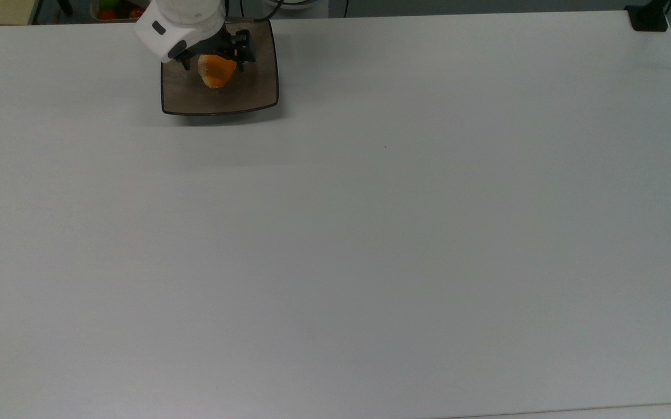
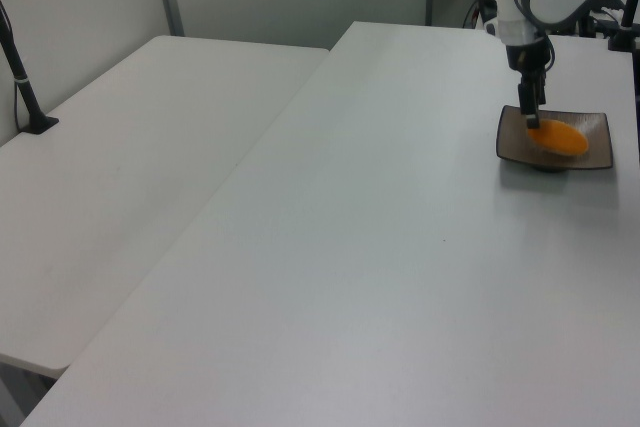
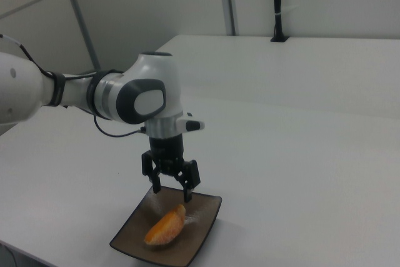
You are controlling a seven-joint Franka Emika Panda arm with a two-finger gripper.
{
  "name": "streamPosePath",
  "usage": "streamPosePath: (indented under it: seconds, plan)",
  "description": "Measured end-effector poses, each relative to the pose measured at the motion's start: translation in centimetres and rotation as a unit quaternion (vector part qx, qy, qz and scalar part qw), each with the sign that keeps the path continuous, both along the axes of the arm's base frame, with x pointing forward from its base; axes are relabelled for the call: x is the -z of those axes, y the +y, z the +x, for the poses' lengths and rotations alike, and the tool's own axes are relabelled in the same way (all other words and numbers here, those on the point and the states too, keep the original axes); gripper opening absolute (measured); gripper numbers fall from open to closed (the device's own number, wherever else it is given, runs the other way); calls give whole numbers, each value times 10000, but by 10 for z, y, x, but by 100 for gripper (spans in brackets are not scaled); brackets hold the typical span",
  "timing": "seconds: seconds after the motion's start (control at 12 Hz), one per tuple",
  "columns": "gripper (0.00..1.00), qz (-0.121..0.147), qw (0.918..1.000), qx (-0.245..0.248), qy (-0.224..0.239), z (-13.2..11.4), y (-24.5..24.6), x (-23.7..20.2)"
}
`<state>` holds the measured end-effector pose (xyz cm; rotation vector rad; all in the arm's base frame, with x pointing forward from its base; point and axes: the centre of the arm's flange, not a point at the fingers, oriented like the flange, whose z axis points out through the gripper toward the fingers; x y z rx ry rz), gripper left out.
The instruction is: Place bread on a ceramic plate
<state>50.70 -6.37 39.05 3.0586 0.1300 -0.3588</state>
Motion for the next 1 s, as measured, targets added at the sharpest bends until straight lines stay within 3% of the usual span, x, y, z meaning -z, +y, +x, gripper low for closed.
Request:
streamPosePath:
  seconds: [0.25, 0.59, 1.0]
  plan:
    - [100, 82, 9981, 331, -511, 19, 3, -43]
    - [100, 326, 9884, 753, -1278, 46, 21, -116]
    - [100, 583, 9865, 566, -1420, 50, 72, -183]
